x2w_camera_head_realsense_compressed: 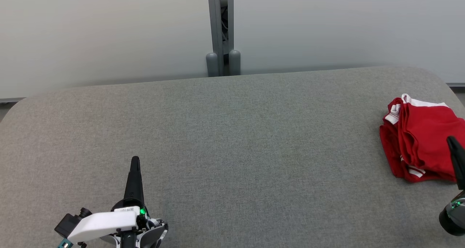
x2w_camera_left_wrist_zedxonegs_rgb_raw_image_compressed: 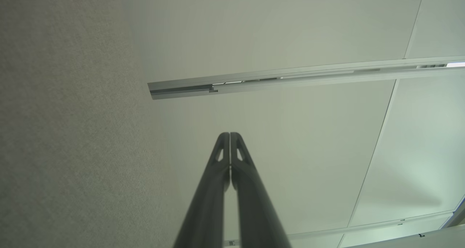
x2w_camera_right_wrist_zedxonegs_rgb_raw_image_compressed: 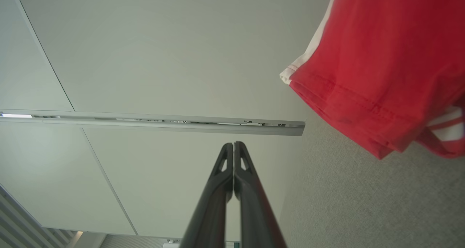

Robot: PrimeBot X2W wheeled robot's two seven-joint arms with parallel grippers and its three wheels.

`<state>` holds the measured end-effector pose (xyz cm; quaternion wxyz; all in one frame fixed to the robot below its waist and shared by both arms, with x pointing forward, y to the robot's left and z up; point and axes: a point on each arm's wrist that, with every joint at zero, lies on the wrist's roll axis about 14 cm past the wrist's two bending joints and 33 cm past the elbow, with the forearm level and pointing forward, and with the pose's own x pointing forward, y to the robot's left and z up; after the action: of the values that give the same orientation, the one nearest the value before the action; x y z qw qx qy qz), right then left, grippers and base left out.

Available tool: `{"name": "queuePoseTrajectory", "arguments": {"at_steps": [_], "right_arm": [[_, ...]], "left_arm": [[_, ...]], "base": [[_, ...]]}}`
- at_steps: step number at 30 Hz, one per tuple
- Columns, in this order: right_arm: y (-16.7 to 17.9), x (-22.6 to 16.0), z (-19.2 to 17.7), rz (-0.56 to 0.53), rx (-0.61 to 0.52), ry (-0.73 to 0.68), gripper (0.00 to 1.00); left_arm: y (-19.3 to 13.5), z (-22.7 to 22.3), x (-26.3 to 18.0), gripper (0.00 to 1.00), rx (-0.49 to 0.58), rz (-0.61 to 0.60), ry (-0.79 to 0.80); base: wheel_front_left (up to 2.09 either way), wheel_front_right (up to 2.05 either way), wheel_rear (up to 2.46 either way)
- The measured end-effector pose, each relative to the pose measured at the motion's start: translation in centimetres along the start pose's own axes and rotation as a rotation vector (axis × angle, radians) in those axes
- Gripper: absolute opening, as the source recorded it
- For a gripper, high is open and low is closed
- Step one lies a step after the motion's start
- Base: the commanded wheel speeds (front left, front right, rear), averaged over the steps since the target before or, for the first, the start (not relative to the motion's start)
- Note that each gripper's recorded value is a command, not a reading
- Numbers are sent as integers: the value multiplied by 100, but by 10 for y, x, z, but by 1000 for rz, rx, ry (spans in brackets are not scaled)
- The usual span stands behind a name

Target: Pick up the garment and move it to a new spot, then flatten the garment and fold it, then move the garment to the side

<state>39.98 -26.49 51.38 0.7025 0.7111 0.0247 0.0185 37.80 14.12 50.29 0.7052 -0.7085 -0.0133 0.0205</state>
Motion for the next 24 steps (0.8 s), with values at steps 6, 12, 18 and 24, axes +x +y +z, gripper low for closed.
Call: {"name": "queuePoseTrajectory", "arguments": {"at_steps": [6,12,18,24], "right_arm": [[0,0,0,0,0,0,0],[0,0,0,0,0,-1,0],[0,0,0,0,0,-1,0],[0,0,0,0,-1,-1,0]], "left_arm": [[0,0,0,0,0,0,0],[0,0,0,0,0,0,0],[0,0,0,0,0,0,0],[0,0,0,0,0,0,0]], "base": [[0,0,0],[0,0,0],[0,0,0],[0,0,0]]}}
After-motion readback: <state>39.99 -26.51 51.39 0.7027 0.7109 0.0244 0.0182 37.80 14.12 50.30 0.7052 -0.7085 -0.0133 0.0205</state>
